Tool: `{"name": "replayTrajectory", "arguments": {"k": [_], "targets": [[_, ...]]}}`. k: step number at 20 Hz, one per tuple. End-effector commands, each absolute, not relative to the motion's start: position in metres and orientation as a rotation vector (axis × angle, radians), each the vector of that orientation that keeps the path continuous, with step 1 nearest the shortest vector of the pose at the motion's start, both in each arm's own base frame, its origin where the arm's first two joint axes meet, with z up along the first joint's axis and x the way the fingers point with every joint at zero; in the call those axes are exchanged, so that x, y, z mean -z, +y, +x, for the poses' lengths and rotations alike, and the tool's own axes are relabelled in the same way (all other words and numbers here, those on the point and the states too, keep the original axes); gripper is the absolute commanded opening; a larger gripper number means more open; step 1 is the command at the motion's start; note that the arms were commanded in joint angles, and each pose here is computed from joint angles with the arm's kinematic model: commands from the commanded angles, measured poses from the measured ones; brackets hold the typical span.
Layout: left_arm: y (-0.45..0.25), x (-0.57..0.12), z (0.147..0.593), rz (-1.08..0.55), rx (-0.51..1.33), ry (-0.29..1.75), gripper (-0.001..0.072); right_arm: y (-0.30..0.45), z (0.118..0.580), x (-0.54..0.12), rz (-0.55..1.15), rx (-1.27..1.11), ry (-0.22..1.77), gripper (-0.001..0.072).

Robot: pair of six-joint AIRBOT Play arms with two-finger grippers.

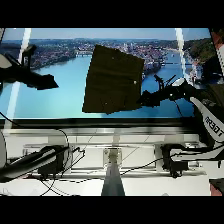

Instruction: Fold the clothes and pants, and hang the long-sleeved shirts on hangers.

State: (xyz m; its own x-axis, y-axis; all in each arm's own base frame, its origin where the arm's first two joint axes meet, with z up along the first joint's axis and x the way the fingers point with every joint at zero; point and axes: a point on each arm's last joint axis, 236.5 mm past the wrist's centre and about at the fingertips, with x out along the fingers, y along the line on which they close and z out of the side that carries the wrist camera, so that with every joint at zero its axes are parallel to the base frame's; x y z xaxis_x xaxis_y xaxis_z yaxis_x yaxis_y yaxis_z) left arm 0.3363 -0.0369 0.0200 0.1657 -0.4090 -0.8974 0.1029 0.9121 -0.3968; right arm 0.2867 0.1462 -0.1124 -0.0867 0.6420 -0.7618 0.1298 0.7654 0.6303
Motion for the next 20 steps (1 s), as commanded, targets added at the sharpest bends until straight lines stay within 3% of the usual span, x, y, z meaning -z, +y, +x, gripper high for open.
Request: {"name": "replayTrajectory", "arguments": {"k": [1, 8, 12, 19, 20], "targets": [[-0.057, 0.010, 0.313, -0.506, 0.476, 1.402, 0.0438, 0.153, 0.272, 0.110, 0.592, -0.599, 1.668, 0.0394], [-0.082, 0.093, 0.274, -0.588, 0.417, 1.485, 0.0435, 0.167, 0.285, 0.111, 0.535, -0.659, 1.577, 0.0380], [-0.124, 0.099, 0.271, -0.573, 0.564, 1.484, 0.0434, 0.168, 0.290, 0.111, 0.543, -0.647, 1.558, 0.0380], [-0.166, 0.119, 0.264, -0.541, 0.632, 1.526, 0.0431, 0.167, 0.294, 0.112, 0.540, -0.636, 1.544, 0.0381], [-0.169, 0.121, 0.261, -0.536, 0.638, 1.535, 0.0390, 0.166, 0.296, 0.113, 0.538, -0.628, 1.536, 0.0380]]}}
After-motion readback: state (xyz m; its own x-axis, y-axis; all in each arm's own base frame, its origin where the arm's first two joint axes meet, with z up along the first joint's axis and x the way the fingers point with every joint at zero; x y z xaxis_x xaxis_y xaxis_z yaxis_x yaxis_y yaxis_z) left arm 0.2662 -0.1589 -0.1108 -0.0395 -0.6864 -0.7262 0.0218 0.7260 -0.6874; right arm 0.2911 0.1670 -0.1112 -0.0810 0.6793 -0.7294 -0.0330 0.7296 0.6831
